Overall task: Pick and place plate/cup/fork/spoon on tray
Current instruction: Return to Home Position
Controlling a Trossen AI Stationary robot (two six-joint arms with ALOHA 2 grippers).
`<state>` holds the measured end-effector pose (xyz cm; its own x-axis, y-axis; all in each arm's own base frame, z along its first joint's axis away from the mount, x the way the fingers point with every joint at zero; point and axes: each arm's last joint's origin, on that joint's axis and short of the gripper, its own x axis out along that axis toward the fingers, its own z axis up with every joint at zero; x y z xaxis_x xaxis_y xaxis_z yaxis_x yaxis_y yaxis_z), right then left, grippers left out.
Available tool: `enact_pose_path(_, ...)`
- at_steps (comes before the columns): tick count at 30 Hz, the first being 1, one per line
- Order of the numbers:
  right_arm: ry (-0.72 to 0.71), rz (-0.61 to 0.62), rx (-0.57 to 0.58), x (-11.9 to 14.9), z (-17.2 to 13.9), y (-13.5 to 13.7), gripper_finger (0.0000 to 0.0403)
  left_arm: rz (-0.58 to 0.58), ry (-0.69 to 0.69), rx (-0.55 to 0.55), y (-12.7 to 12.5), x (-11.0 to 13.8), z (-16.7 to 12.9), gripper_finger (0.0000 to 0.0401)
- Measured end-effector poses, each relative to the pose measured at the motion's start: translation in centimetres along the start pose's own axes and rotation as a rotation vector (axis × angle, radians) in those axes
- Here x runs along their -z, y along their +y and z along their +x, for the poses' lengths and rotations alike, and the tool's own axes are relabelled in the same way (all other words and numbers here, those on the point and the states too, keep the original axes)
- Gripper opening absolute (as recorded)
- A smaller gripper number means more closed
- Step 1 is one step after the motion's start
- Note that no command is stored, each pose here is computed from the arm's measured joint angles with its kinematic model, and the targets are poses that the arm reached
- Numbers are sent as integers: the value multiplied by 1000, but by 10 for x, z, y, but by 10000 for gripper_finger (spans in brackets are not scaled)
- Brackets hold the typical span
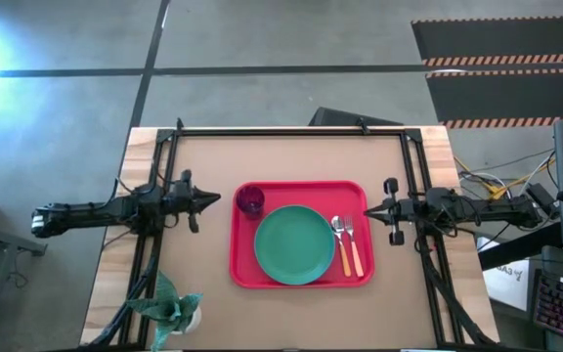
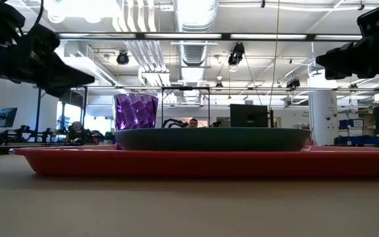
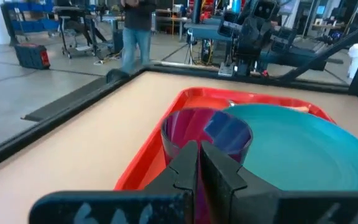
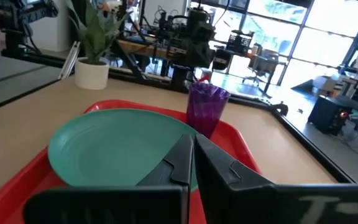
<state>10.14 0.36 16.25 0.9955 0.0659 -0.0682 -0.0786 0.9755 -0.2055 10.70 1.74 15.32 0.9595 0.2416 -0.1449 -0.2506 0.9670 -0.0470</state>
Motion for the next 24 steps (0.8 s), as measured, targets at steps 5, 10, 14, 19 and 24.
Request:
enact_pose_path(5,-1,10,-12,0,0,0,9,-4,-60,50,-1,-6,-2,0)
enact_pose_path(10,-4,-5,-20,-1,0,0,9,5,-41,138,-4,-3,-5,0)
enact_pose_path(14,4,-47,-28,-3,-1,0,9,74,-71,133,-3,-5,-7,0)
enact_pose_path(19,22,-49,-31,-4,-2,0,9,97,-85,113,-3,-6,-8,0)
enact_pose_path(24,33,-37,-26,-3,-2,0,9,98,-82,95,-2,-5,-7,0)
